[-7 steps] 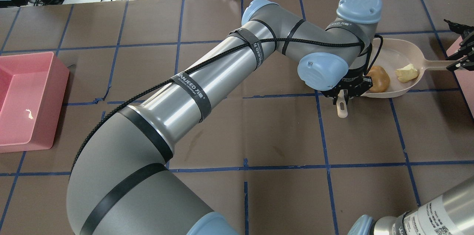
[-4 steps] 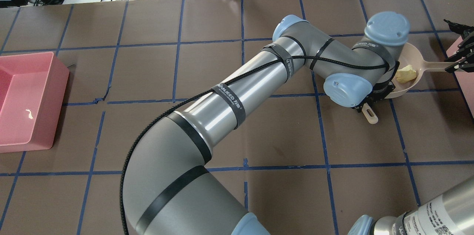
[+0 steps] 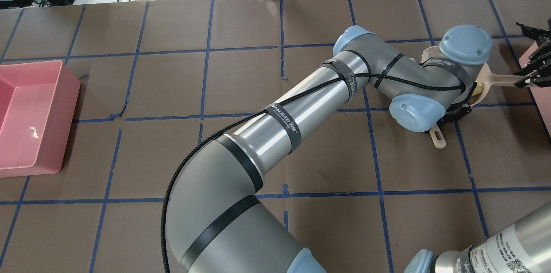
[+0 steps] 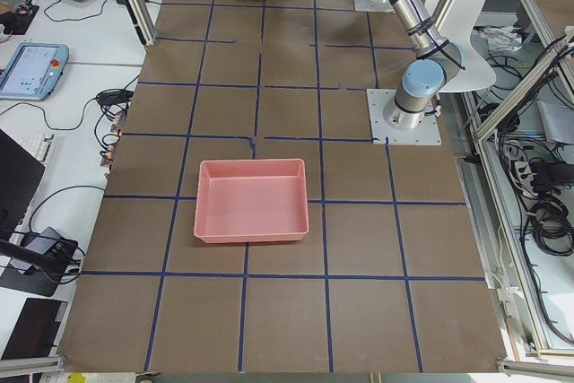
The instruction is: Sweep and dump trash in nearest bin
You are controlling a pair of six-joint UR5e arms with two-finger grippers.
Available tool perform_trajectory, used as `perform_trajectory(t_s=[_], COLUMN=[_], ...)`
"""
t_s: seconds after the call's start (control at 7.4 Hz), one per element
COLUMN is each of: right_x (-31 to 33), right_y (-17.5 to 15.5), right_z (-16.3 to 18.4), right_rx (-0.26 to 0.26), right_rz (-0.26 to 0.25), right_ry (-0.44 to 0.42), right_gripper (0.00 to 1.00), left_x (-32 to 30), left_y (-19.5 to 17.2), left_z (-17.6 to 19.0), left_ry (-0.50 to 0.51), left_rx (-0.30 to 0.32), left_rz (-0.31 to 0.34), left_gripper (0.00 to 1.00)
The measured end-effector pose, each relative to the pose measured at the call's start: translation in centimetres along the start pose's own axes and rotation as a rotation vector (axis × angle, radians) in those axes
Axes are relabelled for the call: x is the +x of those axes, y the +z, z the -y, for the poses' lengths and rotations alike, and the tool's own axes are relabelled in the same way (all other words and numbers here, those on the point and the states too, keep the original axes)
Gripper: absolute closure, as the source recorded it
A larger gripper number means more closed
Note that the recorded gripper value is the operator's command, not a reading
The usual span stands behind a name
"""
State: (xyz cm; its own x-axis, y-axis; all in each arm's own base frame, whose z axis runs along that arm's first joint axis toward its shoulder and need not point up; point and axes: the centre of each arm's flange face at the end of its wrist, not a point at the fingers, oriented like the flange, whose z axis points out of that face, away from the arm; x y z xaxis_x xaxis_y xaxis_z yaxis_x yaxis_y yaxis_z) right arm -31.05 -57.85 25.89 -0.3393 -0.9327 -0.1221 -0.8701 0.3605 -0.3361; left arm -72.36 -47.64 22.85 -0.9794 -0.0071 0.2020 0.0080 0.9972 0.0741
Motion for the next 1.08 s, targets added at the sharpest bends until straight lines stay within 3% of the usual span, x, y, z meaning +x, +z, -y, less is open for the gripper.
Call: perform_trajectory(t_s=[0.68, 1.08], right_x=[0.03, 0.09], right_y=[-0.11, 0.1], right_z=[-0.19, -0.24], right_rx=[-0.018, -0.017], right_rz=[0.004, 0.008], right_ry=[0.001, -0.004], right_gripper=[0.97, 0.97], left_x=[0.4, 0.48], left_y=[0.44, 0.31], left_z=[0.68, 0.79], left_ry=[0.542, 0.761], left_rx=[0.041, 0.056], left_rz=[-0.005, -0.002], left_gripper=[1.0, 1.0])
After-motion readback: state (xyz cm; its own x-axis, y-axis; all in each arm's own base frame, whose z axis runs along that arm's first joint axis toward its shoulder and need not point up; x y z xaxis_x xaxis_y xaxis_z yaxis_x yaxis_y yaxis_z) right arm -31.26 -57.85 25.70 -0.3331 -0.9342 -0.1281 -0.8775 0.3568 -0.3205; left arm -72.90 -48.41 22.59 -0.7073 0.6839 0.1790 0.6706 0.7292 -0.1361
